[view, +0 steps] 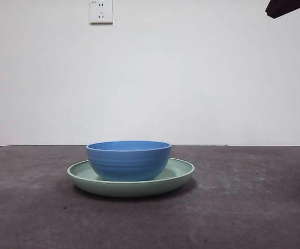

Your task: Pick up the blue bowl, put it on the green plate, put it on desk

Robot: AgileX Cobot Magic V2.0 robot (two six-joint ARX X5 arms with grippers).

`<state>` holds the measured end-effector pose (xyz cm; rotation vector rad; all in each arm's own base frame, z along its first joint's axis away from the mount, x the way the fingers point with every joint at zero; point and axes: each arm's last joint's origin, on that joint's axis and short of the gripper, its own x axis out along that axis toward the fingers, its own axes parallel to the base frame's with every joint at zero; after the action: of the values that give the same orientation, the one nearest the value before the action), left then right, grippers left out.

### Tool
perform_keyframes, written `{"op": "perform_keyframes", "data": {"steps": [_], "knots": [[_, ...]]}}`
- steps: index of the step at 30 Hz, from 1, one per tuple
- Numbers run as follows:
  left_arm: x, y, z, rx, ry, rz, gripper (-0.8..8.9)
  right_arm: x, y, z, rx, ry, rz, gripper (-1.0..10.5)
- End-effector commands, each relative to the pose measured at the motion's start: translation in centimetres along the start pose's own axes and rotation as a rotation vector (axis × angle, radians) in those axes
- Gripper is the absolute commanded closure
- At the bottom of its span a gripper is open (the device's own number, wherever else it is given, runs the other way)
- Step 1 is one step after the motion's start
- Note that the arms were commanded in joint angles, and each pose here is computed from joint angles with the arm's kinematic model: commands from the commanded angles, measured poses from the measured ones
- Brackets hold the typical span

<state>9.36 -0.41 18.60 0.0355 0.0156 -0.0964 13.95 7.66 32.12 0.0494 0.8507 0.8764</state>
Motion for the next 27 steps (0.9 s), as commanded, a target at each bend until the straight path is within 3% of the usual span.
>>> {"op": "perform_keyframes", "data": {"steps": [1,16,27], "knots": [[0.0,0.0,-0.7,-0.003,-0.007,0.012,8.05,-0.1,0.2,0.5,-0.025,-0.014,0.006,9.4],[0.3,-0.1,-3.7,-0.014,0.161,0.010,8.05,-0.1,0.2,0.5,-0.025,-0.015,0.006,9.4],[0.3,-0.1,-3.7,-0.037,0.160,0.011,8.05,-0.1,0.2,0.5,-0.025,-0.015,0.006,9.4]]}}
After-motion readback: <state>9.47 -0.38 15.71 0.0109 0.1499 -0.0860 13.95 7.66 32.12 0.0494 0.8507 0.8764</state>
